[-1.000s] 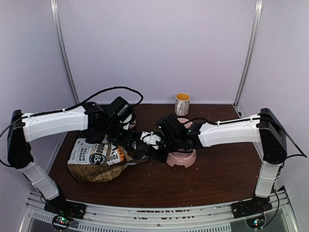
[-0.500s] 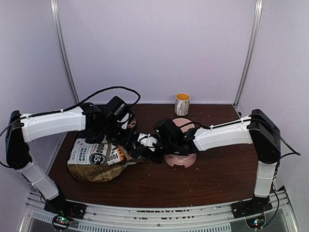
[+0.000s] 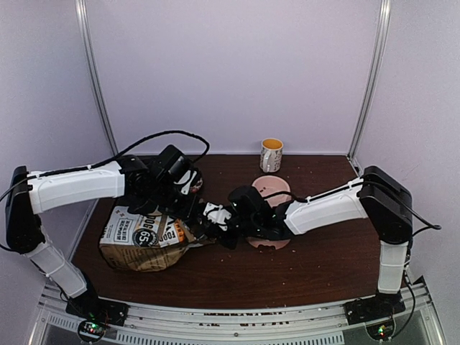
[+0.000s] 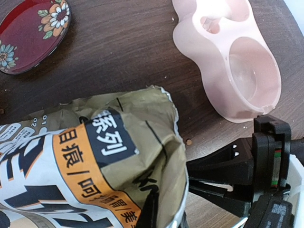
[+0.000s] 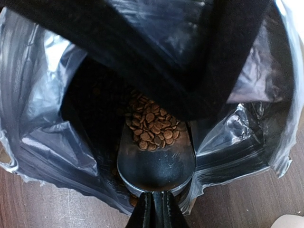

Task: Serve the pet food
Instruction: Collect the pet food from the pet food bag, then place the pet food in the pet food bowl.

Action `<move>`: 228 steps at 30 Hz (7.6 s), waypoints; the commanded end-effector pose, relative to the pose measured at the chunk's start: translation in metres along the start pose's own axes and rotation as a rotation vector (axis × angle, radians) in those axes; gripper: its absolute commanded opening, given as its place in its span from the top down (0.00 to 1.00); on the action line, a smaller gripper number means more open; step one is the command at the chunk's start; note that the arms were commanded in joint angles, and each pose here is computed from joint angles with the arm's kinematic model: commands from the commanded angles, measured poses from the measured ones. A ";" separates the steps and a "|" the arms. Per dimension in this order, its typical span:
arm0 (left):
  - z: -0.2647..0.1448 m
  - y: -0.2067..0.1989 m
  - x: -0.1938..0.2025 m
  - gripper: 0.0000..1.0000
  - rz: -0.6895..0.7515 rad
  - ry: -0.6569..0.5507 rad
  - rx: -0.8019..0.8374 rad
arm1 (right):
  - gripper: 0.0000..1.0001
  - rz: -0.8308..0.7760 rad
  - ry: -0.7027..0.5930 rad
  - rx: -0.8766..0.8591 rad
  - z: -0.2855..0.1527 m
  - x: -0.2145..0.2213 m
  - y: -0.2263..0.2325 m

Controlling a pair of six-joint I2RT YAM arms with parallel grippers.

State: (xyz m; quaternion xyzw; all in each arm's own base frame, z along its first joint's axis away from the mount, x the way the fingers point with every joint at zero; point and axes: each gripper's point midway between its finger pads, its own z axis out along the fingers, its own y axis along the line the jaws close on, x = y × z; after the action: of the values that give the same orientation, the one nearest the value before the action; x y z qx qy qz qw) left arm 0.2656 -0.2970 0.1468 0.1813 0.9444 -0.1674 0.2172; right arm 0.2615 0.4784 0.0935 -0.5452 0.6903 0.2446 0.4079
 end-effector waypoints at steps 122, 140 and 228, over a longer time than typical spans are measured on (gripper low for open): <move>-0.061 0.001 -0.059 1.00 -0.026 -0.318 -0.002 | 1.00 0.232 -0.556 0.716 -0.234 -0.081 -0.118; -0.057 -0.003 -0.063 1.00 -0.009 -0.323 0.007 | 1.00 0.403 -0.477 0.768 -0.256 -0.036 -0.156; -0.044 -0.002 -0.068 1.00 0.119 -0.337 -0.027 | 1.00 0.367 0.155 0.438 -0.247 0.070 -0.053</move>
State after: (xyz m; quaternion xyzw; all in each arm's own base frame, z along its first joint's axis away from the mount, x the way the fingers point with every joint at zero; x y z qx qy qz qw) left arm 0.2834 -0.2839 0.1703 0.2167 0.9195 -0.1315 0.3005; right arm 0.2323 0.2298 0.1651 -0.3275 0.8484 0.1151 0.3997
